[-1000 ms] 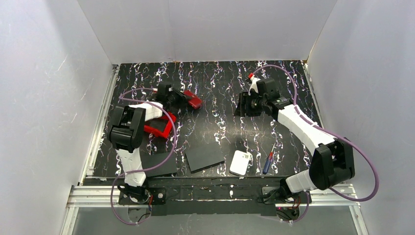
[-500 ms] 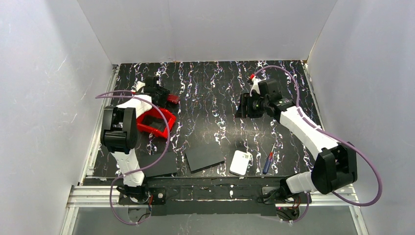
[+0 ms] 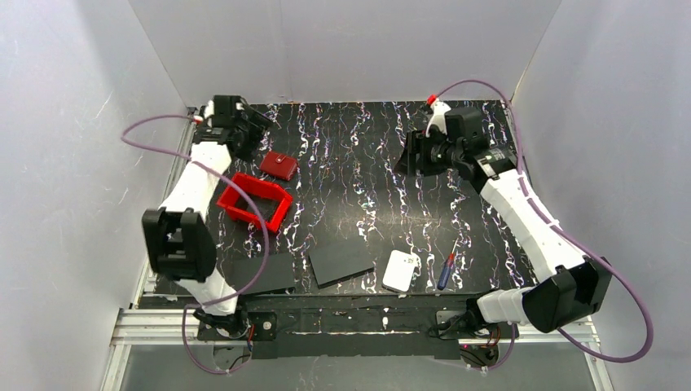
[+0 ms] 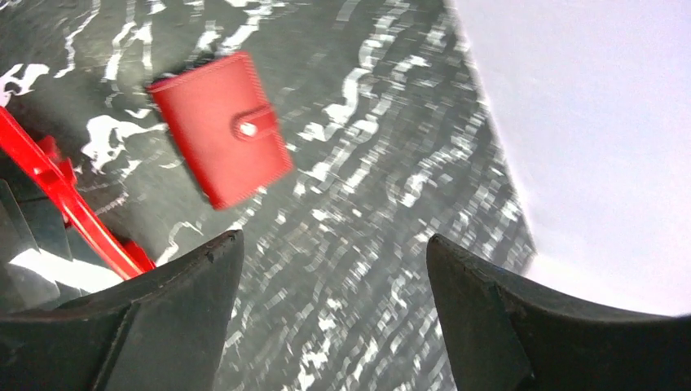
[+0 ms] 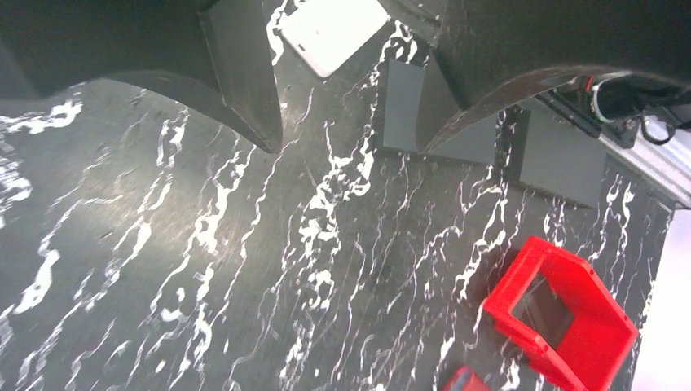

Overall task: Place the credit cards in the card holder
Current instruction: Move the card holder to the center of the board, then reset both arms

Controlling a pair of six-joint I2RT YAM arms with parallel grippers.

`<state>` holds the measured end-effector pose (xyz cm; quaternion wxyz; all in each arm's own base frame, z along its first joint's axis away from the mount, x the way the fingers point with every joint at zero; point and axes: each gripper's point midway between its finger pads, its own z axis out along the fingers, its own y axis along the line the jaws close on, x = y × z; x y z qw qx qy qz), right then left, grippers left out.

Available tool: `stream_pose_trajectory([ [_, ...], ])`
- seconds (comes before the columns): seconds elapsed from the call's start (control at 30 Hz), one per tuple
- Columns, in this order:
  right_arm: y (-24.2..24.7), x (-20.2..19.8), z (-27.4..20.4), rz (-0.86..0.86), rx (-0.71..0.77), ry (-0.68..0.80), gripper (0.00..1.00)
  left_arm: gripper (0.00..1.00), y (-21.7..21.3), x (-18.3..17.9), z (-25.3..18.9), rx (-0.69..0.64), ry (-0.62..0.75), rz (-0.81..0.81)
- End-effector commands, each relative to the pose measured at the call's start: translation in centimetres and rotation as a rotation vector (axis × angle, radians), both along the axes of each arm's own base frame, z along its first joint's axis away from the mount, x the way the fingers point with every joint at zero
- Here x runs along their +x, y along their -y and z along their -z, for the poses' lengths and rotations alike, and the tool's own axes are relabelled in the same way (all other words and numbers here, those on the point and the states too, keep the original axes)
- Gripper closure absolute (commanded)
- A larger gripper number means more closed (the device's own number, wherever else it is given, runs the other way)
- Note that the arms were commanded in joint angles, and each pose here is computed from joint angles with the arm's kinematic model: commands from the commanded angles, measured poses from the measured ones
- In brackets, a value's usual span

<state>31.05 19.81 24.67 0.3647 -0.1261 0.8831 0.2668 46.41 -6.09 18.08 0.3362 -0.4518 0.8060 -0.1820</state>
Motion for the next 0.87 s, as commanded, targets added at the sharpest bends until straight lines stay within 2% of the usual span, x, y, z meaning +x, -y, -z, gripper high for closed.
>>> stream_pose_trajectory([
  [0.0, 2.4, -0.2, -7.7, 0.047, -0.041, 0.188, 0.21, 0.19, 2.1, -4.4, -13.3, -0.021, 0.251, 0.240],
  [0.07, 3.5, -0.5, -10.6, 0.078, -0.061, 0.267, 0.03, 0.19, 3.4, -6.5, -18.5, -0.007, 0.400, 0.381],
  [0.13, 4.8, -0.9, -13.9, 0.116, -0.068, 0.368, 0.02, 0.18, 4.8, -9.2, -23.3, 0.038, 0.580, 0.530],
  [0.2, 6.5, -1.5, -17.6, 0.185, -0.074, 0.481, 0.02, 0.09, 5.1, -11.7, -26.8, 0.100, 0.715, 0.593],
  [0.27, 8.5, -2.2, -20.9, 0.272, -0.072, 0.580, 0.02, 0.04, 5.6, -14.1, -30.0, 0.150, 0.844, 0.653],
  [0.43, 13.0, -5.1, -27.0, 0.464, -0.045, 0.767, 0.02, 0.02, 7.9, -18.8, -35.4, 0.172, 1.045, 0.848],
  [0.57, 16.1, -6.4, -28.3, 0.602, -0.078, 0.793, 0.02, 0.02, 8.6, -21.6, -37.5, 0.212, 1.105, 0.927],
  [0.7, 17.2, -7.8, -29.2, 0.638, -0.066, 0.838, 0.02, 0.02, 8.1, -22.8, -38.2, 0.341, 1.089, 0.911],
  [0.77, 17.0, -8.6, -29.8, 0.601, -0.053, 0.880, 0.02, 0.02, 7.7, -23.3, -38.6, 0.403, 1.087, 0.898],
  [0.83, 17.6, -9.1, -30.3, 0.634, -0.040, 0.878, 0.02, 0.02, 7.9, -23.6, -38.7, 0.409, 1.087, 0.902],
])
